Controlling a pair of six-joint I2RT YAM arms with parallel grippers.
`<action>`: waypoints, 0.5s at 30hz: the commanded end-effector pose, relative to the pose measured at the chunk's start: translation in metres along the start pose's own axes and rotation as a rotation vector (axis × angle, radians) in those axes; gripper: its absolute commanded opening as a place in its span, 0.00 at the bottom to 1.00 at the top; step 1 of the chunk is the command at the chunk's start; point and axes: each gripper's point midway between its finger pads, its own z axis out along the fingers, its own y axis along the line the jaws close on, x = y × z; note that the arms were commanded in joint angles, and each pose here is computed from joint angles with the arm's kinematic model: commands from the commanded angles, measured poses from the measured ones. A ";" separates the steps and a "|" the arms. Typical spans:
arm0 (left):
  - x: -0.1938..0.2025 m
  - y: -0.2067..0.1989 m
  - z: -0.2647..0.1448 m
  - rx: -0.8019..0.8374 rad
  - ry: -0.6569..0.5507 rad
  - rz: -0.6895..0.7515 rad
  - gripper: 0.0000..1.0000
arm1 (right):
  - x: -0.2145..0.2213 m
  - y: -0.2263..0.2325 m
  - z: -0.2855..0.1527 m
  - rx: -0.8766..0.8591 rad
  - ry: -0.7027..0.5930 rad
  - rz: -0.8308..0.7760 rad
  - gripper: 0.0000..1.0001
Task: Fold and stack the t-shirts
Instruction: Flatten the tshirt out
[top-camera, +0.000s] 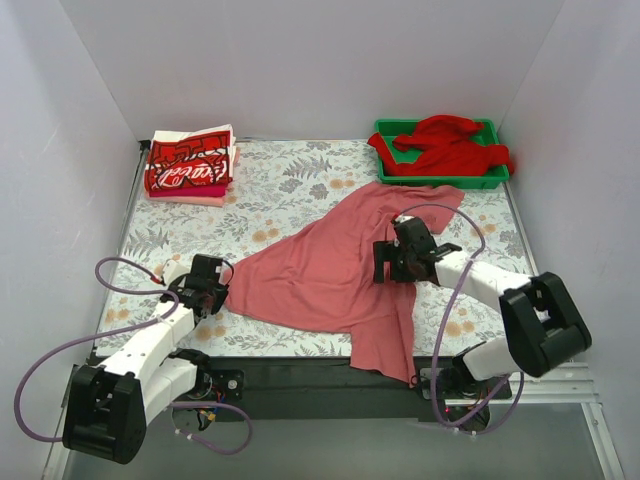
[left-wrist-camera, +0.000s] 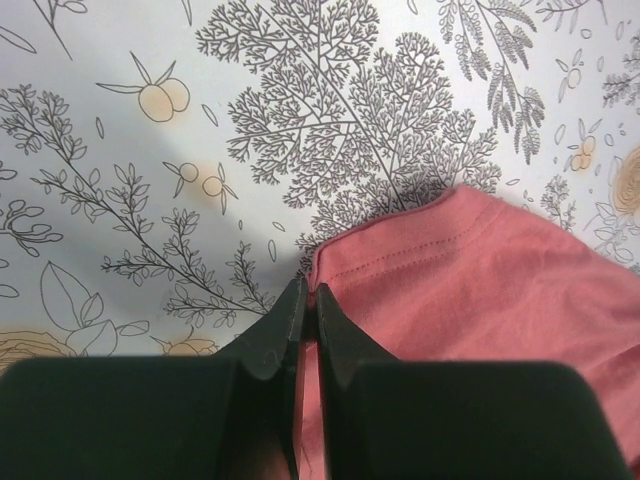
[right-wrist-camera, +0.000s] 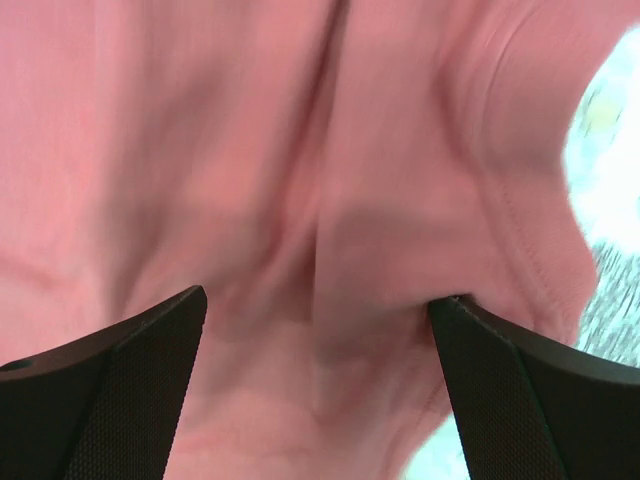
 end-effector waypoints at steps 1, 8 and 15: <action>-0.010 -0.001 0.002 -0.017 -0.048 -0.014 0.00 | -0.011 -0.019 0.026 0.072 0.042 0.028 0.98; -0.023 -0.007 0.004 -0.070 -0.098 -0.008 0.00 | -0.092 -0.019 0.076 0.068 -0.021 0.006 0.98; -0.027 -0.028 0.004 -0.027 -0.093 -0.033 0.00 | -0.161 -0.009 0.067 0.028 -0.138 -0.053 0.98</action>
